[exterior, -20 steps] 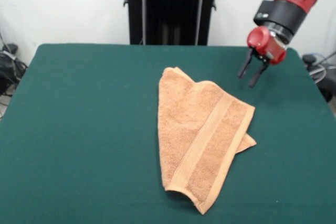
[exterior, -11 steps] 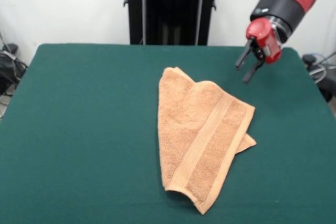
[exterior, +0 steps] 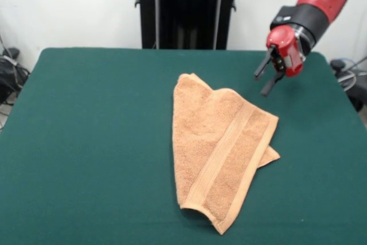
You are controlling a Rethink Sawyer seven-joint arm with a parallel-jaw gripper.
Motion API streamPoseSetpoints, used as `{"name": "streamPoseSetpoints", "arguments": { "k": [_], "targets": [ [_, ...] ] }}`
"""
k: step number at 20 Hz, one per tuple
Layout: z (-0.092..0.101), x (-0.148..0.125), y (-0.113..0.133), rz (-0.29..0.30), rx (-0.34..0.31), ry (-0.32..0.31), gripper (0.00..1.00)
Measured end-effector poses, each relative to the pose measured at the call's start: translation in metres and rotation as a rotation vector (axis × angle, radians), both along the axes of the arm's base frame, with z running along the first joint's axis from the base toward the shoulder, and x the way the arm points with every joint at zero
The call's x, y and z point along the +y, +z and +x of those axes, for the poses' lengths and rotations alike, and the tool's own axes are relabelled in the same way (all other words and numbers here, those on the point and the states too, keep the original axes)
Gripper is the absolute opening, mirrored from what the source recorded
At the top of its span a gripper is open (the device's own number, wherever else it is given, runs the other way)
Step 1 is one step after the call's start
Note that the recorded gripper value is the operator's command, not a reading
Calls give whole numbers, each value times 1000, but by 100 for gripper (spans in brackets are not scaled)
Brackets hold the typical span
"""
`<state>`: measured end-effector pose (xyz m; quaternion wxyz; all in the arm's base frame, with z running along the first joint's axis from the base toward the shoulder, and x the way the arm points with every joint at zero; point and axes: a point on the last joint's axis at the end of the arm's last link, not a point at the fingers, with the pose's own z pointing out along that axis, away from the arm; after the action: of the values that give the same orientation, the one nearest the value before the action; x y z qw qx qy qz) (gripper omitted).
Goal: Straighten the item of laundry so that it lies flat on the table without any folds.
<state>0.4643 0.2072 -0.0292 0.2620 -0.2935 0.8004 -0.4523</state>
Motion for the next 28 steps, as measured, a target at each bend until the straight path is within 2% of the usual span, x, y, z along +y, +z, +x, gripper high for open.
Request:
{"name": "streamPoseSetpoints", "arguments": {
  "k": [12, 23, 28],
  "targets": [
    [-3, -8, -15, -22, 13, 0, 100],
    [26, -3, -24, 65, 15, -40, 100],
    [32, 2, -34, 90, 26, -43, 100]
  ]
}}
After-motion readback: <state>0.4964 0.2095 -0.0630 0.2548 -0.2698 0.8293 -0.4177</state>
